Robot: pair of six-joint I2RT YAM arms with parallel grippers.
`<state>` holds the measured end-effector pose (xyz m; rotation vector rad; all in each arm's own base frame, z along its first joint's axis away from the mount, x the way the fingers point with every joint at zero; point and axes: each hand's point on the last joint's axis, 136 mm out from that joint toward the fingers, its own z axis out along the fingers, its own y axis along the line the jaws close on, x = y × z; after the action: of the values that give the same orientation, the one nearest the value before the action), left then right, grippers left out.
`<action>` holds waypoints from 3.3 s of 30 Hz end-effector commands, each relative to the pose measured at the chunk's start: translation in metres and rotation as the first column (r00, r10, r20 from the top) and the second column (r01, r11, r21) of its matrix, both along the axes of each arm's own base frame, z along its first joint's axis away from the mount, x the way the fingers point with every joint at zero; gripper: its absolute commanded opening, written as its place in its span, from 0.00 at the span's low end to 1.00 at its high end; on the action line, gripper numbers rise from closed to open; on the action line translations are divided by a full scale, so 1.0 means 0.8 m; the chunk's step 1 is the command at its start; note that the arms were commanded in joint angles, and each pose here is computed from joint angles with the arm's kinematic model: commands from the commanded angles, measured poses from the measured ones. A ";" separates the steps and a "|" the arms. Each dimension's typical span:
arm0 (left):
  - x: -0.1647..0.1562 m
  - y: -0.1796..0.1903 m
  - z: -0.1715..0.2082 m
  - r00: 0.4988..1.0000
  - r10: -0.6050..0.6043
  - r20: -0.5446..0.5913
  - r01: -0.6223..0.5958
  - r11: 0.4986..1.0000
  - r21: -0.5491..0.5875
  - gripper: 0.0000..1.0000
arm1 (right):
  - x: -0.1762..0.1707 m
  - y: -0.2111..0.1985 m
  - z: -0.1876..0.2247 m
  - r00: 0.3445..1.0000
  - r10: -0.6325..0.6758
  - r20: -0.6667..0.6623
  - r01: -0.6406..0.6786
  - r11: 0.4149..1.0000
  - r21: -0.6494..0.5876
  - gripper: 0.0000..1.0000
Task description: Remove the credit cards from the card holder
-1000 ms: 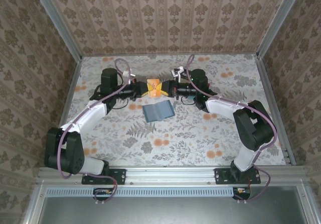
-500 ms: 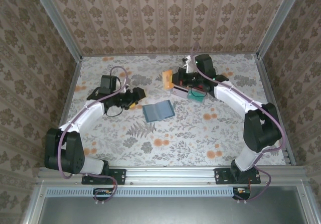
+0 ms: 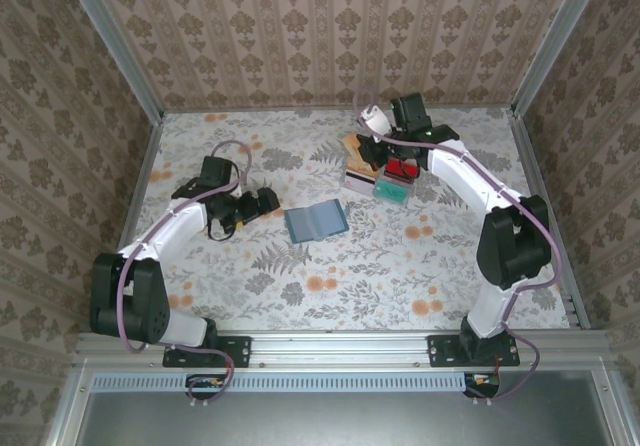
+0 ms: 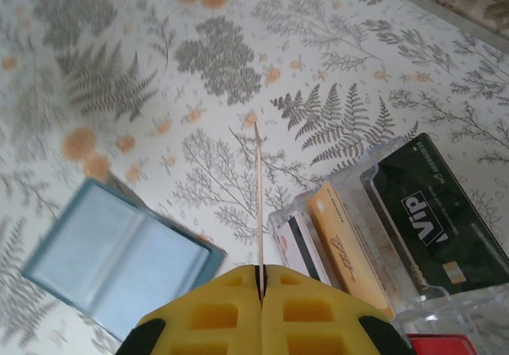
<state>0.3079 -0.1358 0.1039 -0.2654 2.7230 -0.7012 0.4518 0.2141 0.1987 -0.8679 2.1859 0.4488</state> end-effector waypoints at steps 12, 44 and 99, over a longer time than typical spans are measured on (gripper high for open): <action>-0.023 0.004 -0.019 0.998 -0.003 -0.061 0.004 1.000 0.003 1.00 | 0.027 -0.006 -0.070 0.967 0.252 0.044 -0.209 0.880 -0.426 0.00; -0.029 -0.007 -0.033 0.994 -0.040 -0.099 0.040 0.999 0.001 1.00 | 0.044 -0.031 -0.122 0.973 0.212 -0.090 -0.225 0.795 -0.564 0.07; 0.018 -0.091 -0.062 0.979 -0.195 -0.061 0.176 0.956 -0.235 0.44 | -0.151 -0.063 -0.043 0.795 -0.484 -0.366 0.569 0.804 0.172 0.63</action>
<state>0.3126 -0.1970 0.0462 -0.1658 2.8131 -0.9983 0.3343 0.1659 0.1569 -0.0329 2.4651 0.5929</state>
